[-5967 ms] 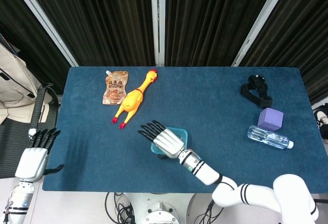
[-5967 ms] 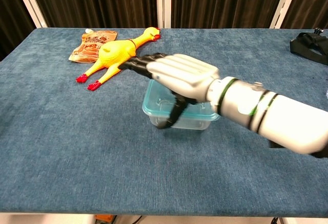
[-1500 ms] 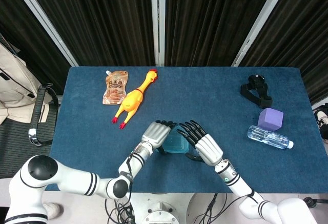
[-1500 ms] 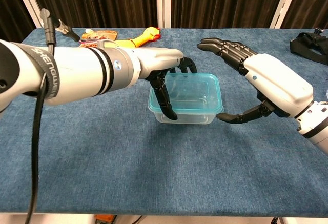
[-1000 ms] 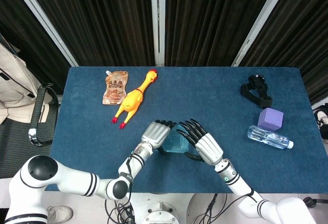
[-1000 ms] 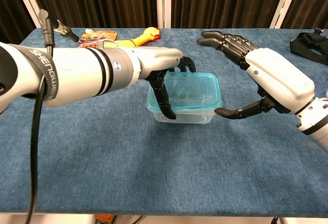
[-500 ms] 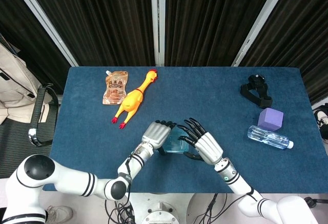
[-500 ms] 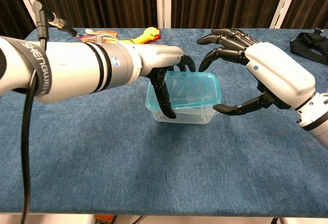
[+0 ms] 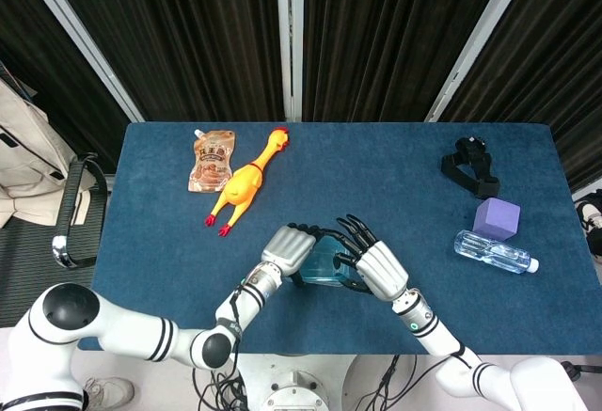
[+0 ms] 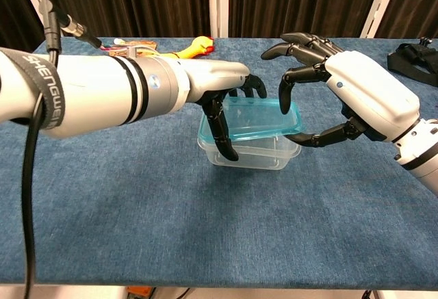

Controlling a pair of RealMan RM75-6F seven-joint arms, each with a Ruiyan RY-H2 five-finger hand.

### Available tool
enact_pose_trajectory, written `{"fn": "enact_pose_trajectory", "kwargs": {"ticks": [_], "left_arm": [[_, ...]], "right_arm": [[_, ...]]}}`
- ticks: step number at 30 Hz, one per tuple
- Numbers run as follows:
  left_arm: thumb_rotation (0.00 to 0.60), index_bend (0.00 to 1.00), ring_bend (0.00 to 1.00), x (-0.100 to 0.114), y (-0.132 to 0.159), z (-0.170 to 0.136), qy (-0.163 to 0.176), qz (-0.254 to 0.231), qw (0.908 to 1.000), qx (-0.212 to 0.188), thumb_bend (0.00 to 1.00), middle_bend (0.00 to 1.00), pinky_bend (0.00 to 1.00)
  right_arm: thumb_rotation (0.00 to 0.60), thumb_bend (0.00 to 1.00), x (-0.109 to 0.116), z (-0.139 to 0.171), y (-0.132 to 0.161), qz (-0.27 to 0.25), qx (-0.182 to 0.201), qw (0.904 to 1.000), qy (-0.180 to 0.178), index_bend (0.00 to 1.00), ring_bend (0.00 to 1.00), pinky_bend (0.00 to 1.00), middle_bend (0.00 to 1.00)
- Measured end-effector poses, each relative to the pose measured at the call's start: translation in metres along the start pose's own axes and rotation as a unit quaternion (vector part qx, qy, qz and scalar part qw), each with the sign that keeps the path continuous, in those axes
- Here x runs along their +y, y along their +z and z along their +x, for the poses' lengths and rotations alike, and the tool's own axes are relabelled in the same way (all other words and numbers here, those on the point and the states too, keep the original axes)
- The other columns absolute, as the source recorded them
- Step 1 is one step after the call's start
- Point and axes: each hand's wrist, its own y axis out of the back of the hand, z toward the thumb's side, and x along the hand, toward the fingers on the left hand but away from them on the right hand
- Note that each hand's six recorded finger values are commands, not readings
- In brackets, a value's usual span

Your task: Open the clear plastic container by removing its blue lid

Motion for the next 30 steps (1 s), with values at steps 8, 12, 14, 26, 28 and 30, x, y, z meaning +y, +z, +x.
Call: {"fn": "enact_pose_trajectory", "kwargs": {"ticks": [8, 12, 14, 26, 28, 30], "left_arm": [[0.600, 0.09, 0.09, -0.001, -0.001, -0.001, 0.000, 0.002, 1.0000, -0.002, 0.00, 0.18, 0.14], [0.600, 0.08, 0.06, -0.001, -0.003, 0.000, 0.000, 0.001, 1.0000, 0.000, 0.00, 0.16, 0.12], [0.600, 0.08, 0.04, -0.001, -0.003, 0.000, 0.001, 0.001, 1.0000, 0.000, 0.00, 0.14, 0.10], [0.600, 0.06, 0.00, 0.004, -0.014, -0.001, 0.018, 0.010, 0.9998, 0.009, 0.00, 0.09, 0.06], [0.600, 0.06, 0.00, 0.006, -0.017, -0.003, 0.023, 0.012, 0.9996, 0.010, 0.00, 0.08, 0.05], [0.600, 0.06, 0.00, 0.008, -0.020, -0.006, 0.030, 0.015, 0.9994, 0.011, 0.00, 0.07, 0.05]], "right_arm": [[0.600, 0.75, 0.000, 0.000, 0.001, 0.008, 0.002, 0.9999, 0.009, 0.60, 0.00, 0.00, 0.17], [0.600, 0.85, 0.001, 0.001, 0.001, 0.011, 0.004, 0.9999, 0.010, 0.60, 0.00, 0.00, 0.18], [0.600, 0.88, 0.001, 0.001, 0.001, 0.010, 0.003, 0.9999, 0.011, 0.60, 0.00, 0.00, 0.18], [0.600, 0.93, 0.006, 0.003, -0.003, 0.015, 0.003, 0.9999, 0.003, 0.64, 0.00, 0.00, 0.19], [0.600, 0.93, 0.009, 0.004, -0.004, 0.019, 0.005, 0.9998, -0.001, 0.65, 0.00, 0.00, 0.19], [0.600, 0.93, 0.011, 0.004, -0.006, 0.024, 0.005, 0.9997, -0.003, 0.65, 0.00, 0.00, 0.19]]}}
